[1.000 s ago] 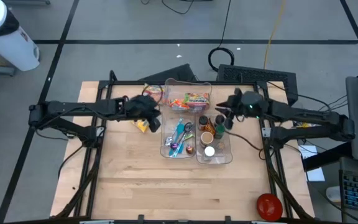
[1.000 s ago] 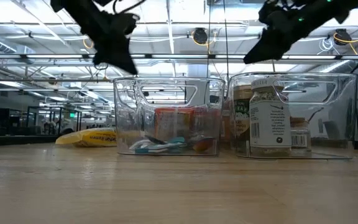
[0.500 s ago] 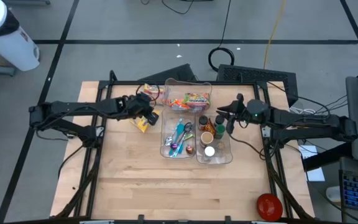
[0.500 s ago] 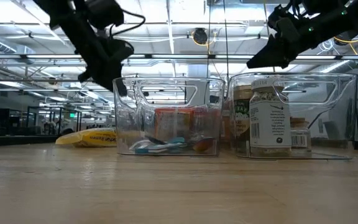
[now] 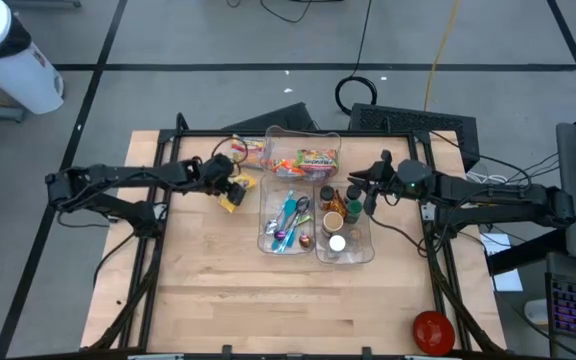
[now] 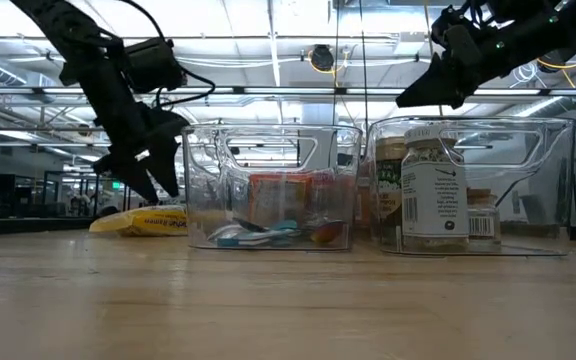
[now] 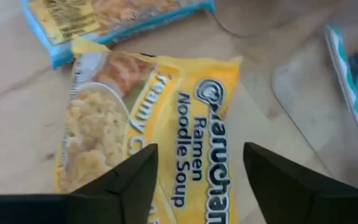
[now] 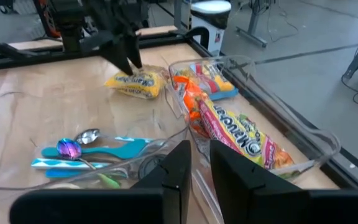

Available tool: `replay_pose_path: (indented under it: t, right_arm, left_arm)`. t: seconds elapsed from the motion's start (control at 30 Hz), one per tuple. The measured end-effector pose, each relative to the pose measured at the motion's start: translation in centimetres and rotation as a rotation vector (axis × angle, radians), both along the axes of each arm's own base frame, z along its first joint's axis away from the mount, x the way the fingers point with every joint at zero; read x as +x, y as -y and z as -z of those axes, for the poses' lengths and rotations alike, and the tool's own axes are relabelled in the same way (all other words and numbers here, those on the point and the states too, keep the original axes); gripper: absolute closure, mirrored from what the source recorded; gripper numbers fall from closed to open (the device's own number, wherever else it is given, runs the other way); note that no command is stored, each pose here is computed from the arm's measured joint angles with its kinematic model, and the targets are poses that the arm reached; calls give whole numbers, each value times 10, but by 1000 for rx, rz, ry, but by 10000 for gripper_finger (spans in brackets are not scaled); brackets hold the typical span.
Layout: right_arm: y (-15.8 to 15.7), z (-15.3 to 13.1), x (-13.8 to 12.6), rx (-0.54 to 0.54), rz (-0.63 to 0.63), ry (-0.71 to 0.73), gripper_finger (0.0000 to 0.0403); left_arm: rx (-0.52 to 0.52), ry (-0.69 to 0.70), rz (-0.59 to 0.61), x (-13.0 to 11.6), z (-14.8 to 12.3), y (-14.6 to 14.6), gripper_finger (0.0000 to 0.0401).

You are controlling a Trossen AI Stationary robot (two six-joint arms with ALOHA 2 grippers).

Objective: Pick & Place Food Item
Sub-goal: Put the yellow noodle pack into the top transparent bin

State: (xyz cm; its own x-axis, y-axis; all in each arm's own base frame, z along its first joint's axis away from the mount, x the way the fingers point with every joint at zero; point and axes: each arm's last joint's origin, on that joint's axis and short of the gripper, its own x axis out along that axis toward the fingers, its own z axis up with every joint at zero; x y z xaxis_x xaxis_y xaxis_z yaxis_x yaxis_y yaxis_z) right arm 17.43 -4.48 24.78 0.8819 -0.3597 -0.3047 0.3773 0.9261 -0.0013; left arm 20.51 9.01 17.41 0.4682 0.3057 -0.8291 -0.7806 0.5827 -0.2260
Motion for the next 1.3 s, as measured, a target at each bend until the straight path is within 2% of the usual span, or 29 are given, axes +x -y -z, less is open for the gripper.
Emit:
replay_pose_path:
  t: [0.2, 0.3, 0.4, 0.7, 1.1, 1.3]
  right_arm:
    - [0, -2, 1, -12, -2, 24, 353]
    - [0, -2, 1, -12, -2, 23, 353]
    - [0, -2, 1, -12, -2, 22, 353]
    - [0, -2, 1, -11, -2, 20, 353]
    - [0, -2, 1, -11, -2, 20, 353]
    - [0, -2, 1, -12, -2, 20, 353]
  left_arm:
    - [73, -51, 28, -1, 6, 6, 127]
    - [123, -88, 9, -3, 9, 7, 127]
    - [128, -103, 7, -3, 11, 8, 135]
    - [95, -79, 27, -1, 11, 9, 183]
    - [40, -122, 53, 4, 24, 8, 255]
    - [26, -110, 66, 2, 22, 10, 316]
